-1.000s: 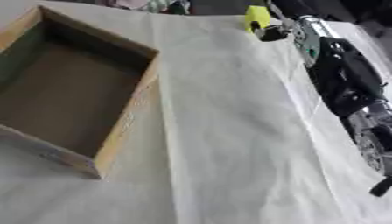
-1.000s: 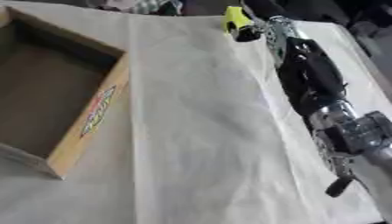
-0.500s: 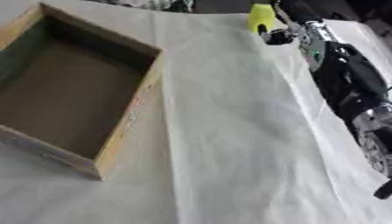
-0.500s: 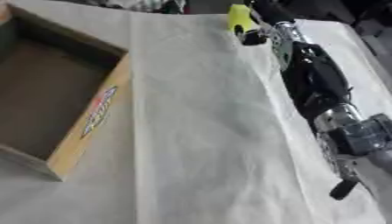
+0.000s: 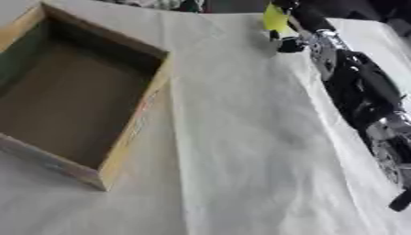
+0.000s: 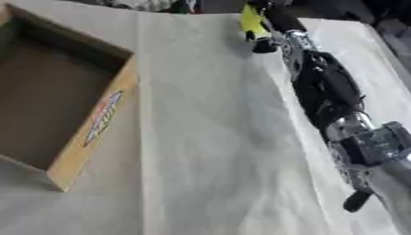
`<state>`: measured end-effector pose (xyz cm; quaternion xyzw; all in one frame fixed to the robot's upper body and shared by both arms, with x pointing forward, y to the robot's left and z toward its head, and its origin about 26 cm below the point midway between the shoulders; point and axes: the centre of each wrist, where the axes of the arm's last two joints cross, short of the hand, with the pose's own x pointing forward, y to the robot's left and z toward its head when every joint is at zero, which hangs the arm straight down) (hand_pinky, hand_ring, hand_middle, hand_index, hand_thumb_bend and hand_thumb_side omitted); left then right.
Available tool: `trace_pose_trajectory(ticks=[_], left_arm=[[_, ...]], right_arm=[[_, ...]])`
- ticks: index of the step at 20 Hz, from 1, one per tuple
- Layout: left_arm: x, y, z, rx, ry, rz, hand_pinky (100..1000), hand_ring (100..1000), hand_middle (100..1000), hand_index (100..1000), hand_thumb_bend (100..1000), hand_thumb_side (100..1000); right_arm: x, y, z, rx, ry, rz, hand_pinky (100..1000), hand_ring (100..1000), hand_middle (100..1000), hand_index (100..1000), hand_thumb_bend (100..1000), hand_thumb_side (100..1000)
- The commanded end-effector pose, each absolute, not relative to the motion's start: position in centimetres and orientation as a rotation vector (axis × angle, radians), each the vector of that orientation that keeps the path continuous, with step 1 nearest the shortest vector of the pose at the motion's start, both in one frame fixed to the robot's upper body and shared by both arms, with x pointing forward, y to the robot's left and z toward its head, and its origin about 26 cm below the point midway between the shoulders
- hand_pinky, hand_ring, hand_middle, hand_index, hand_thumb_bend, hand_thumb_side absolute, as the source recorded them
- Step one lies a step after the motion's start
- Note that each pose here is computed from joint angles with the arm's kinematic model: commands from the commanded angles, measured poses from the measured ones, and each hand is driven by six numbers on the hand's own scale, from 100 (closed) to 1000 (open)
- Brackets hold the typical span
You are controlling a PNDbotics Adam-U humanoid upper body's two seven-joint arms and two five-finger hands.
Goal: Pick up objects on the table and place them in the box.
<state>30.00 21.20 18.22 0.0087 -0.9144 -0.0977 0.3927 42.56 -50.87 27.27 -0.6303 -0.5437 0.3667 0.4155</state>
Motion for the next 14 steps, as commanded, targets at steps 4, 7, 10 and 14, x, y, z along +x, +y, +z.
trace_pose_trajectory(ticks=[4,7,10,14], left_arm=[[29.8,21.4,19.0,0.032,-2.353,-0.261,469,843,766,803,386,921],[29.8,21.4,19.0,0.031,-2.353,-0.26,469,844,766,803,386,922],[29.8,21.4,19.0,0.032,-2.352,-0.258,469,844,766,803,386,922],[29.8,21.4,18.9,0.031,-2.351,-0.256,469,844,766,803,385,922]], right_arm=[[41.5,-52.3,28.8,-1.699,-1.321,0.876,821,894,882,957,100,148],[41.5,-52.2,29.2,-1.721,-1.328,0.867,741,772,606,745,100,100],[41.6,-51.7,29.9,-1.791,-1.347,0.841,733,762,582,720,100,100],[41.6,-51.4,30.6,-1.859,-1.383,0.793,663,628,367,419,100,100]])
